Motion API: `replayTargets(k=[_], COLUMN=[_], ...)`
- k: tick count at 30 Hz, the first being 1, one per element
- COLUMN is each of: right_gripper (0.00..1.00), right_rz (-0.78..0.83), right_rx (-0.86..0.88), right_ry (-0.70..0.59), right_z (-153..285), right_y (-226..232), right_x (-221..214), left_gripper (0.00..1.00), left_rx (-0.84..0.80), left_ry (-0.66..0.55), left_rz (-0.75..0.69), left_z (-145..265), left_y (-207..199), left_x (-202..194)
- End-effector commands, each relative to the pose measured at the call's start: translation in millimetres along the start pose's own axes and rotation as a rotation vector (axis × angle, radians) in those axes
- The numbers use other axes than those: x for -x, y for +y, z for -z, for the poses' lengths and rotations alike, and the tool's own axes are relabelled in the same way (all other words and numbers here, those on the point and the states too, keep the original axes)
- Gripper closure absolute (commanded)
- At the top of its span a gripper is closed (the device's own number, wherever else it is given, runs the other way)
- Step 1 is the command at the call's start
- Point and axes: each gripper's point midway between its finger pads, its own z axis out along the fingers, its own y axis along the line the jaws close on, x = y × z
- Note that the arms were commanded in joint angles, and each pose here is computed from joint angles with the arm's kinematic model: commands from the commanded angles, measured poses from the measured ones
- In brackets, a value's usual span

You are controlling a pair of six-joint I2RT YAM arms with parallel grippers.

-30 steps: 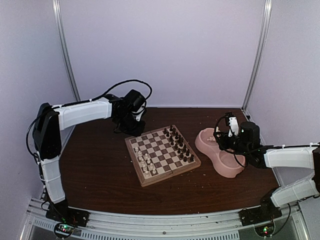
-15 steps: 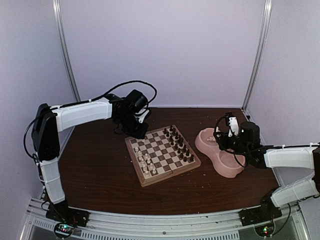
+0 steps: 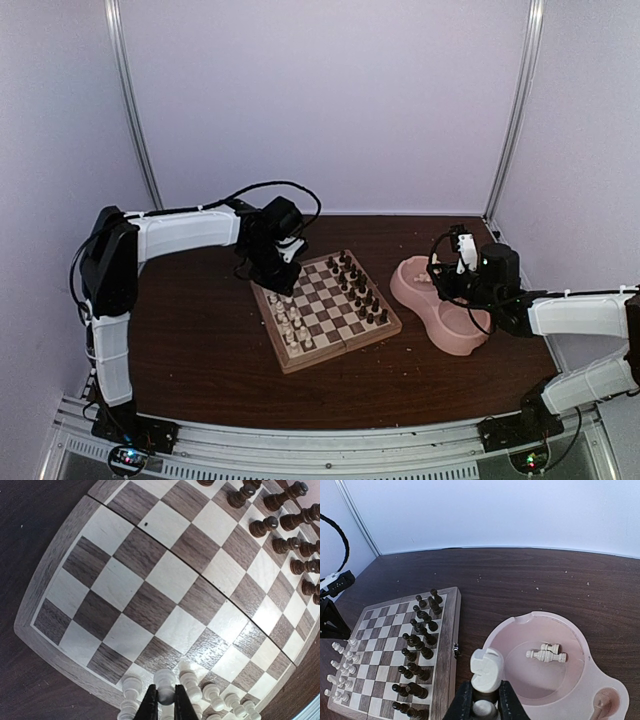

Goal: Set up the chess pieces on the board
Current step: Place the pawn on d2.

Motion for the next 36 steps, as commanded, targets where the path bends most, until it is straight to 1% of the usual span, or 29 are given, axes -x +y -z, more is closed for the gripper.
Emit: replayTargets(k=[1, 16, 31, 36], right_gripper=[0.96, 0.96, 0.96, 0.96], right_rz=[-0.001, 0.003, 0.005, 0.005], right_rx=[0.007, 0.004, 0.003, 0.004], right_ry=[-0.036, -0.035, -0.033, -0.032], right_z=[1, 1, 1, 0], right_y=[3, 2, 2, 2], right_x=[16, 15, 15, 15], left_gripper=[0.92, 0.92, 0.91, 0.90], left_rx=[-0.021, -0.018, 0.013, 0.018], left_ry=[-0.005, 0.032, 0.031, 0.035], left_rz=[-0.025, -0.031, -0.032, -0.030], left_z=[1, -16, -21, -24], left_y=[-8, -7, -3, -2], left_x=[5, 0, 5, 4])
